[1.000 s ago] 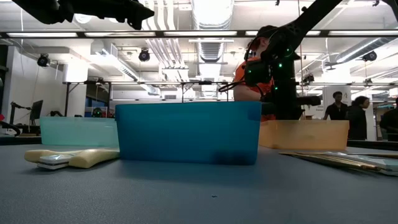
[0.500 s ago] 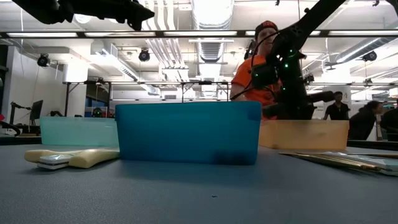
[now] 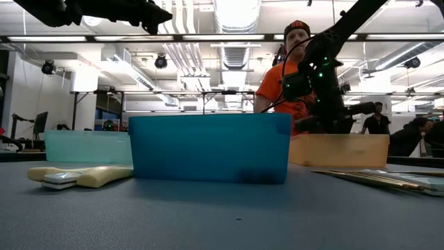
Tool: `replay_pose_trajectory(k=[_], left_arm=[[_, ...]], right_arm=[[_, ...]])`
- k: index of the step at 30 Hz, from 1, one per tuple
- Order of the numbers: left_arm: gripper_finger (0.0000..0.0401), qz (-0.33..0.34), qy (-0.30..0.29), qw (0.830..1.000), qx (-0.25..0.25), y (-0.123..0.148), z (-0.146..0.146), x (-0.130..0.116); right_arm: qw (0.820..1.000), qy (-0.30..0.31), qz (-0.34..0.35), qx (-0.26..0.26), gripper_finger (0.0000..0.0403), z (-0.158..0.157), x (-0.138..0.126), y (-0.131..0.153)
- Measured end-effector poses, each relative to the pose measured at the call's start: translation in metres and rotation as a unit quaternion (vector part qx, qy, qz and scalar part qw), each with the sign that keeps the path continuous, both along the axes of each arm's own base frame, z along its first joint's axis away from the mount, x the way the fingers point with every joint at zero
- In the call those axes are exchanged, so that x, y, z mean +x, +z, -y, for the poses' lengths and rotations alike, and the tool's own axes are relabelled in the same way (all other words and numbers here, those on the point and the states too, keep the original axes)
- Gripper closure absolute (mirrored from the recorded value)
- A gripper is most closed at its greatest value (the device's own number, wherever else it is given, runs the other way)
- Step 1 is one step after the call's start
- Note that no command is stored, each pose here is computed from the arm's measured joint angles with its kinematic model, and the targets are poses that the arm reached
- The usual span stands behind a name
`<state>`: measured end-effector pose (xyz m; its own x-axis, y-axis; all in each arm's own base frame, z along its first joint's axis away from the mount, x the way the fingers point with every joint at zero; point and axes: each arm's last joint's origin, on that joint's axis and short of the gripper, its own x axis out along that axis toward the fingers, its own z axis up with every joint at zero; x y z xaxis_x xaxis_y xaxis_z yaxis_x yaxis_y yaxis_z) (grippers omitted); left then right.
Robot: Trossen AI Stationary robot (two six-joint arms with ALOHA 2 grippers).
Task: Sort silverware by color (type)
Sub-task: Put the left blue and white knife into the orange bin, then put the left yellow knife into the blue bin
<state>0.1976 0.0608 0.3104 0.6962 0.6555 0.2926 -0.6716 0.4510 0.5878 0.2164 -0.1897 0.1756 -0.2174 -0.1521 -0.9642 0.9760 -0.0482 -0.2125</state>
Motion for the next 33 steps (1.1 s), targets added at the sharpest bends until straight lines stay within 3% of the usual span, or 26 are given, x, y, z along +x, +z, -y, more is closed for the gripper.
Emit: replay_pose_trajectory(k=[11, 20, 28, 33], left_arm=[[0.0324, 0.0, 0.0, 1.0, 0.0, 0.0, 0.0, 0.0], [0.0324, 0.015, 0.009, 1.0, -0.019, 0.0, -0.001, -0.001], [0.0324, 0.016, 0.012, 0.988, -0.154, -0.02, -0.001, 0.003], [0.0324, 0.038, -0.014, 0.975, -0.217, -0.026, 0.005, 0.005]], right_arm=[[1.0, 0.001, 0.0, -0.008, 0.0325, 0.001, 0.0, 0.0], [0.998, 0.059, 0.021, -0.022, 0.0304, 0.001, 0.009, 0.019], [0.981, 0.16, 0.024, -0.107, 0.0317, -0.019, 0.019, 0.055], [0.954, 0.247, 0.054, -0.159, 0.0325, -0.042, 0.027, 0.074]])
